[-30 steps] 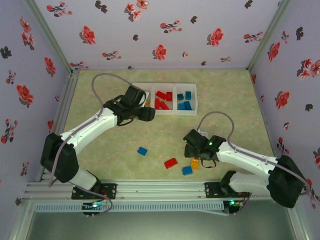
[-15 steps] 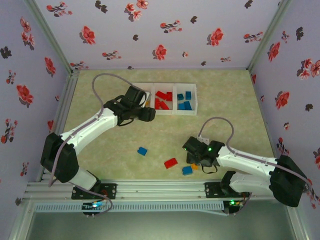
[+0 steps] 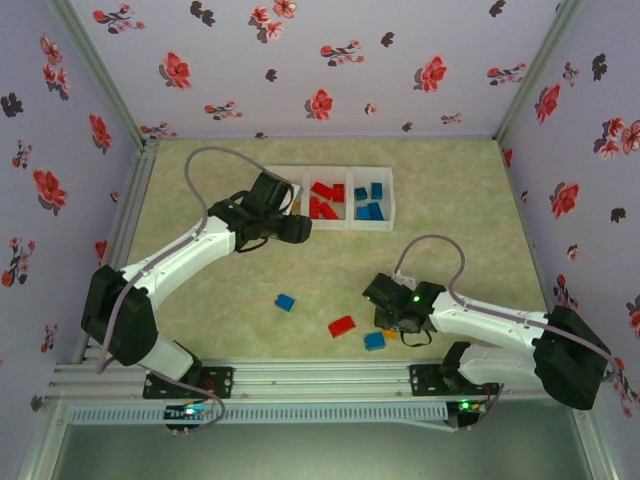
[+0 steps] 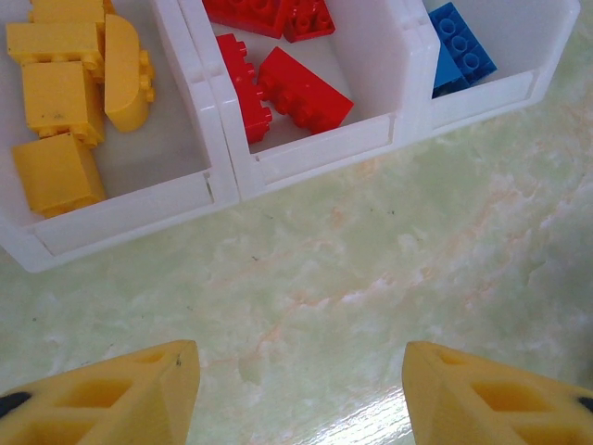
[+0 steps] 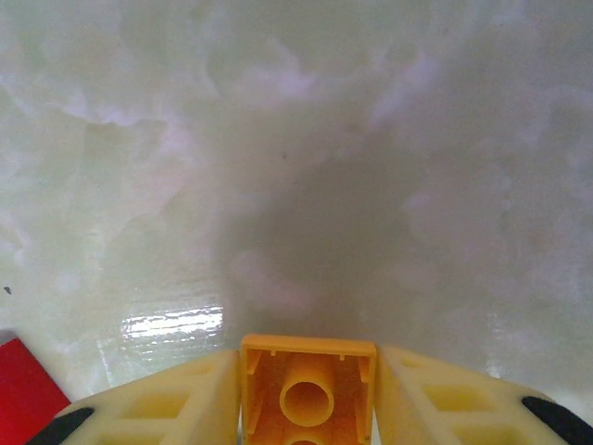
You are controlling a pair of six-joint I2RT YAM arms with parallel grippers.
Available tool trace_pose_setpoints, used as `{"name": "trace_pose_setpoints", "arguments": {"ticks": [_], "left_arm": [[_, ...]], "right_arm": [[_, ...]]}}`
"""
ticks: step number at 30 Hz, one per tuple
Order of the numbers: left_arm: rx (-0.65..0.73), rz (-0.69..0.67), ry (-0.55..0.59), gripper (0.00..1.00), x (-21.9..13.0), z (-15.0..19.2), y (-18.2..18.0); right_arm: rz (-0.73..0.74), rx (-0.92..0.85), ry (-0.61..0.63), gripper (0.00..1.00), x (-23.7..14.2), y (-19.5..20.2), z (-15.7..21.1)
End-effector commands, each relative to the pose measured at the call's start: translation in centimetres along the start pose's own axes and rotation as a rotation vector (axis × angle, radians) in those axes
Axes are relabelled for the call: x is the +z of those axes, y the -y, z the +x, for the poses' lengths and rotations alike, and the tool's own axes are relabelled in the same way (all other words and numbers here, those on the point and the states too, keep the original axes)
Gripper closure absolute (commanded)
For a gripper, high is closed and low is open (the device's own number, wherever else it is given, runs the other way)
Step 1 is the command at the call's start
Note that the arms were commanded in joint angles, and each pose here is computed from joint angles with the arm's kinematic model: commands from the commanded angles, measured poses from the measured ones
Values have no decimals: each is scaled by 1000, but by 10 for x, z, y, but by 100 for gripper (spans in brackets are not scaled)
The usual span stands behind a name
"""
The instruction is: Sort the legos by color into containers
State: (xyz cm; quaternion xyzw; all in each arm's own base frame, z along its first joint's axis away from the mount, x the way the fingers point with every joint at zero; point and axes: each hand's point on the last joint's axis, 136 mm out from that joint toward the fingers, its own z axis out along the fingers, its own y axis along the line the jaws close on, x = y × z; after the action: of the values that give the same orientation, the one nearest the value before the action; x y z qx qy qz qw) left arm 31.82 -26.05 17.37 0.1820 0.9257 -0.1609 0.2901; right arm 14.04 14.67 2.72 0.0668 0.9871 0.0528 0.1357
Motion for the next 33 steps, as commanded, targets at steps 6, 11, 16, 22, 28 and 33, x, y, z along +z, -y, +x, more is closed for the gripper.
{"name": "trace_pose_setpoints", "arguments": {"ticks": [6,11,16,22,28,33], "left_arm": [[21,12,12,41,-2,-2,5],[19,9,20,41,-6,-1,4],[6,-40,24,41,-11,2,-6],[-19,-108,24,42,-17,2,-18],[-46,-150,32,42,-28,1,-28],[-78,-200,26,42,-44,9,-40]], "right_arm": [[21,-43,22,66,2,-2,-8],[29,-94,97,67,-13,-11,-47],[-5,-115,196,68,-30,-27,-97],[-81,-158,358,68,-52,-72,-170],[-230,-208,484,69,-78,-144,-249],[-289,-281,503,70,-76,-197,-289]]}}
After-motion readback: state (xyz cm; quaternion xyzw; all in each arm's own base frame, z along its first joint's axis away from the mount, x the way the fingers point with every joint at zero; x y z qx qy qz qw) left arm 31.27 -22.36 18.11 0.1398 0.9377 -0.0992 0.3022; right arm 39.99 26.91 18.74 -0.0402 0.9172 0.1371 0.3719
